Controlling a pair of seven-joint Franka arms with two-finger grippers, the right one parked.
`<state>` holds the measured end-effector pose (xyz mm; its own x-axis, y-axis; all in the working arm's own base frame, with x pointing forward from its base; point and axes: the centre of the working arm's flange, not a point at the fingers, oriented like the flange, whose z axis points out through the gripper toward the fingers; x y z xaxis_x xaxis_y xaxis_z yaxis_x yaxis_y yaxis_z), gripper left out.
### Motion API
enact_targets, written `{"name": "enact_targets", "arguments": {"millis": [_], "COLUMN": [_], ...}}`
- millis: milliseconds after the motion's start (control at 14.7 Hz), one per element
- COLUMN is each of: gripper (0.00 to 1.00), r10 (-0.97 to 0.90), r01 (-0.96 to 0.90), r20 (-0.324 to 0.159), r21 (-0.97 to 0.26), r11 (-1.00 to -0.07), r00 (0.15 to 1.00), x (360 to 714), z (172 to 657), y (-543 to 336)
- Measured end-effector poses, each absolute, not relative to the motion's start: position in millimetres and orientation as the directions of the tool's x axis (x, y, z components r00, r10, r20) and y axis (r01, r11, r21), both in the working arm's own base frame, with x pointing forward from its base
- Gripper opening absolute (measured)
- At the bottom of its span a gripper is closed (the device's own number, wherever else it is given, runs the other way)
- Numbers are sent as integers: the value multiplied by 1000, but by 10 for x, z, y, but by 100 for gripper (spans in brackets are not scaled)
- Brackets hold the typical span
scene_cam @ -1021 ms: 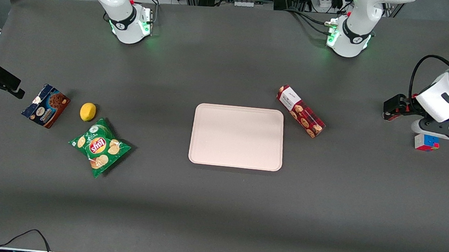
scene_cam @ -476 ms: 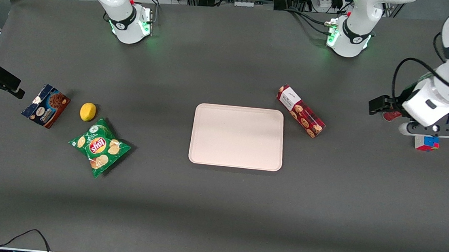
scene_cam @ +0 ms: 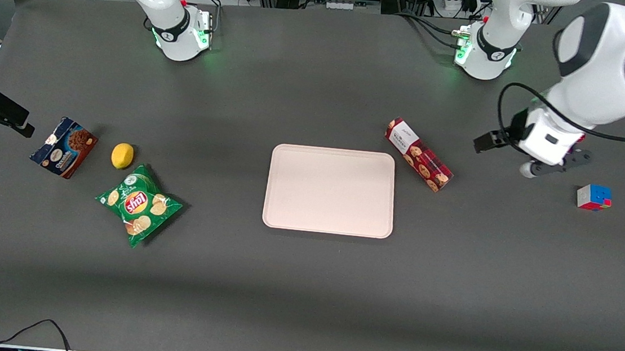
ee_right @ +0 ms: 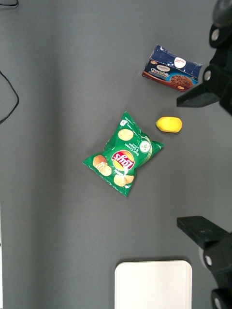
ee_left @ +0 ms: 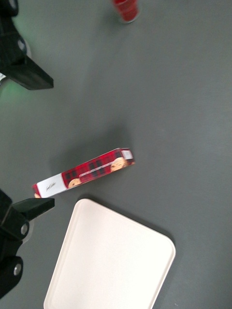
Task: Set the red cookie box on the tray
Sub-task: 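Move the open left gripper over the red plaid cookie box, then lower the left gripper and close it around the cookie box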
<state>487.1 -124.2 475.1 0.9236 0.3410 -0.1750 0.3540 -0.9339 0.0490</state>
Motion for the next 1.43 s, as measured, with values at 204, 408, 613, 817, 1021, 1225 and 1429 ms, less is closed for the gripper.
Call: {"name": "enact_targets", "arguments": {"millis": [204,408,613,817,1021,1225,1429], "gripper": [100,100,100,100,100,100,100], "r10": [372,379,411,446,460,472,478], "r01": [382,386,416,449,463,475,481], "r20": [-143,-105,-80,-85,-78,-58,-58], "r21": [51,57,52,20,22,51,65], "r11": [-923,-921,-908,-893,-886,-878,-874], "r00": [917,920,908,891,885,879,876], "x": [4717,4486,4282,4036,3966,3948,3914], "z": [4519,4024,3683,3443,3237,2889,2600], "y": [-1465,-1502,-1651,-1954,-2078,-2027,-2044]}}
